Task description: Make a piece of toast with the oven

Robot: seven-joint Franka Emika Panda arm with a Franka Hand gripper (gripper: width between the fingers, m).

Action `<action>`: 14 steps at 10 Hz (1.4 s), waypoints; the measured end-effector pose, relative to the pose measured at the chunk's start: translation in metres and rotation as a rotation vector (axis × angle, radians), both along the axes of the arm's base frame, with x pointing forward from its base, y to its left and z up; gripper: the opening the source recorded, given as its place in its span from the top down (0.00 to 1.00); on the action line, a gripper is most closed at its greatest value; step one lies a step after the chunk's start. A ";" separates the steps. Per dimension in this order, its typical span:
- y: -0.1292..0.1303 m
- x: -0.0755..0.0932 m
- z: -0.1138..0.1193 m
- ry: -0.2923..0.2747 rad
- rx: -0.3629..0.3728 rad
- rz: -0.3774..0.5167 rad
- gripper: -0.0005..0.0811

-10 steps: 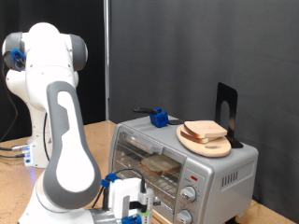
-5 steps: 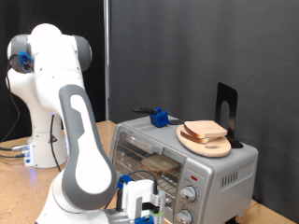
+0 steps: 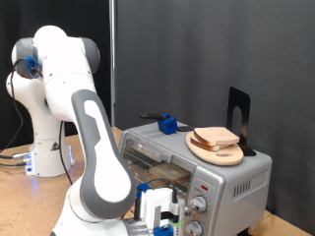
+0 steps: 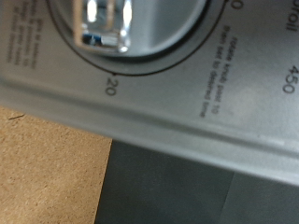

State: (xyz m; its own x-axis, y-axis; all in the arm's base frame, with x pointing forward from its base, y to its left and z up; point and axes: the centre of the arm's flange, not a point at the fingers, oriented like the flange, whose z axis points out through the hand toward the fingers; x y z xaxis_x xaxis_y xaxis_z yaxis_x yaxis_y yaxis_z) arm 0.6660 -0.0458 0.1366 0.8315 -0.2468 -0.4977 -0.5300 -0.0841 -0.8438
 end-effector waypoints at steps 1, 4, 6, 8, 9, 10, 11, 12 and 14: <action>0.003 0.000 0.000 0.000 0.001 0.004 0.01; 0.007 0.002 0.000 -0.002 -0.001 -0.001 0.01; 0.006 0.003 0.000 -0.002 -0.007 -0.013 0.03; 0.006 0.003 -0.001 -0.002 -0.010 -0.017 0.24; 0.006 0.003 -0.001 -0.002 -0.010 -0.017 0.24; 0.006 0.003 -0.001 -0.002 -0.010 -0.017 0.48; 0.006 0.003 -0.001 -0.002 -0.010 -0.017 0.65; 0.006 0.003 0.001 -0.005 -0.003 -0.012 0.65; 0.007 0.003 0.003 -0.007 0.005 -0.008 0.83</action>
State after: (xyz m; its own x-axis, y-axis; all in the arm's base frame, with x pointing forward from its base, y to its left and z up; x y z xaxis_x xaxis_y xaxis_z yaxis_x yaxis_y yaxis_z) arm 0.6694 -0.0389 0.1399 0.8331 -0.2508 -0.4930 -0.5246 -0.0761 -0.8479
